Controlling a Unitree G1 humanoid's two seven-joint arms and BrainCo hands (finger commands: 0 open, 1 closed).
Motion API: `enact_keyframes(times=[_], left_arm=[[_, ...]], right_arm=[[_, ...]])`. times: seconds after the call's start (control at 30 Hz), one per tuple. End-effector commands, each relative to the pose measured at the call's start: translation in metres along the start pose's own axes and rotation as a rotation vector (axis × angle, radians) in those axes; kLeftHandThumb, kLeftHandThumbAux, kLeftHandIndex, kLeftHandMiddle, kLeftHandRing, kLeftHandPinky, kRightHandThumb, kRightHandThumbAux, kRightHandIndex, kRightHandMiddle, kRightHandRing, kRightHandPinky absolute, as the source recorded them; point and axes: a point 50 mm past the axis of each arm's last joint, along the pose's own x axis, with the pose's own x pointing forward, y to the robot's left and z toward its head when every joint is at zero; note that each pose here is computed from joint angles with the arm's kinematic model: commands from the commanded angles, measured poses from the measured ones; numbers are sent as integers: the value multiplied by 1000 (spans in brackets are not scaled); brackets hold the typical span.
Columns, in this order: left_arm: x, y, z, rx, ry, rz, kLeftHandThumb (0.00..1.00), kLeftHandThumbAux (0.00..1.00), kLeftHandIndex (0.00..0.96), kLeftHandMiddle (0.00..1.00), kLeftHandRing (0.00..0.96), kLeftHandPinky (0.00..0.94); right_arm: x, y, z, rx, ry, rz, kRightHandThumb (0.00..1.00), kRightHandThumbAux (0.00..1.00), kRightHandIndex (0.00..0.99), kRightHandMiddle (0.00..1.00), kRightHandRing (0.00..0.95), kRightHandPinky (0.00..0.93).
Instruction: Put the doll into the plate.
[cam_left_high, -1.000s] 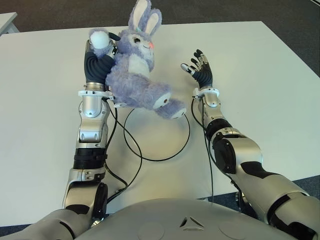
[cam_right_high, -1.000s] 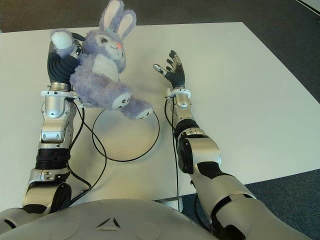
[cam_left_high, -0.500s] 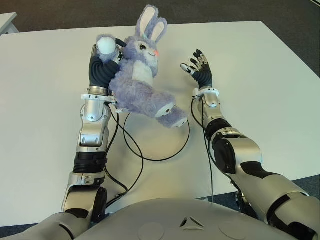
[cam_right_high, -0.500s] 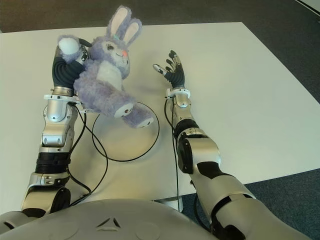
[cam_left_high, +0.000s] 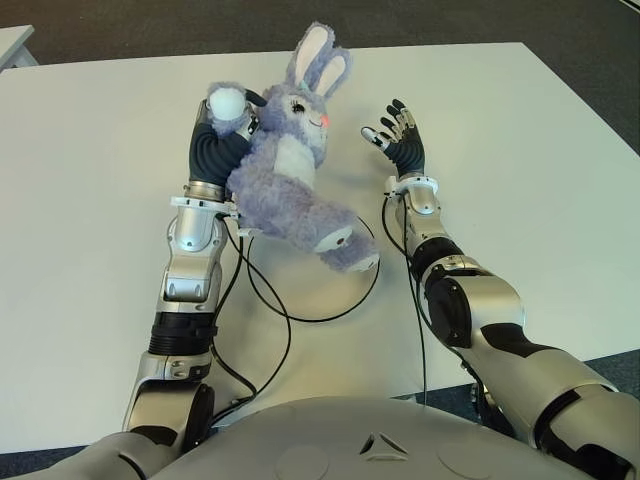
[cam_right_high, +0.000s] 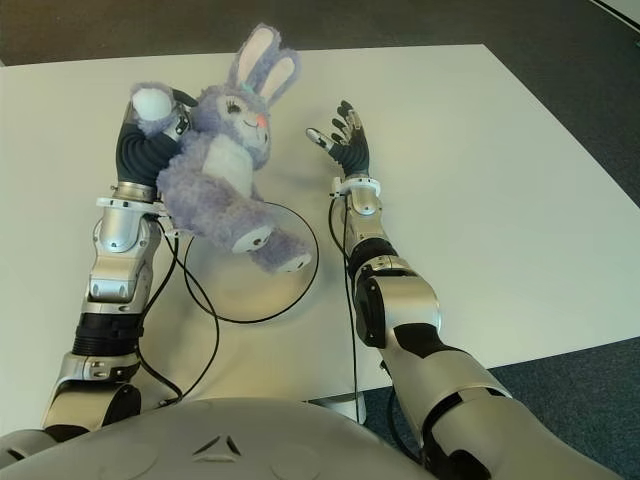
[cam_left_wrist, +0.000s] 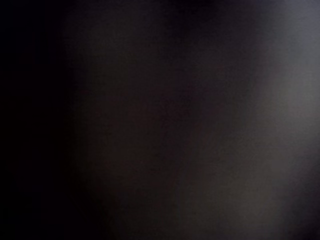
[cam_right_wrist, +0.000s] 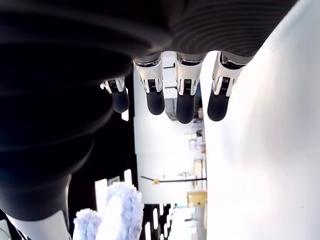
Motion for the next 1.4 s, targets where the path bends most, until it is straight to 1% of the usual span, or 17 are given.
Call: enact_keyframes(times=[0.03, 0.53, 0.87, 1.0, 1.1, 1.27, 1.4], left_arm=[[-6, -5, -2, -14, 8, -31, 717, 704, 440, 819, 827, 836], [-13, -14, -3, -22, 33, -65, 719, 702, 441, 815, 827, 838], [-18, -21, -2, -33, 50, -82, 719, 701, 441, 809, 817, 823], [-18, -22, -2, -12, 53, -86, 719, 700, 442, 815, 821, 840], [-19, -23, -2, 32, 45, -94, 720, 699, 442, 822, 830, 845], [-20, -25, -1, 57, 34, -105, 720, 699, 442, 823, 827, 838], [-22, -26, -1, 58, 50, -110, 719, 700, 442, 821, 823, 830]], right_arm=[[-16, -1, -27, 19, 113, -14, 64, 740, 44, 81, 93, 121], [-16, -2, -27, 17, 112, -14, 58, 759, 45, 83, 97, 135], [-16, -2, -27, 13, 111, -12, 54, 753, 42, 78, 91, 118], [-16, -2, -27, 15, 111, -13, 55, 755, 41, 77, 89, 118], [-16, -2, -27, 15, 111, -14, 56, 756, 41, 77, 89, 118], [-16, -2, -27, 14, 109, -14, 57, 755, 42, 77, 90, 121], [-16, -2, -27, 13, 109, -13, 56, 756, 44, 79, 90, 120]])
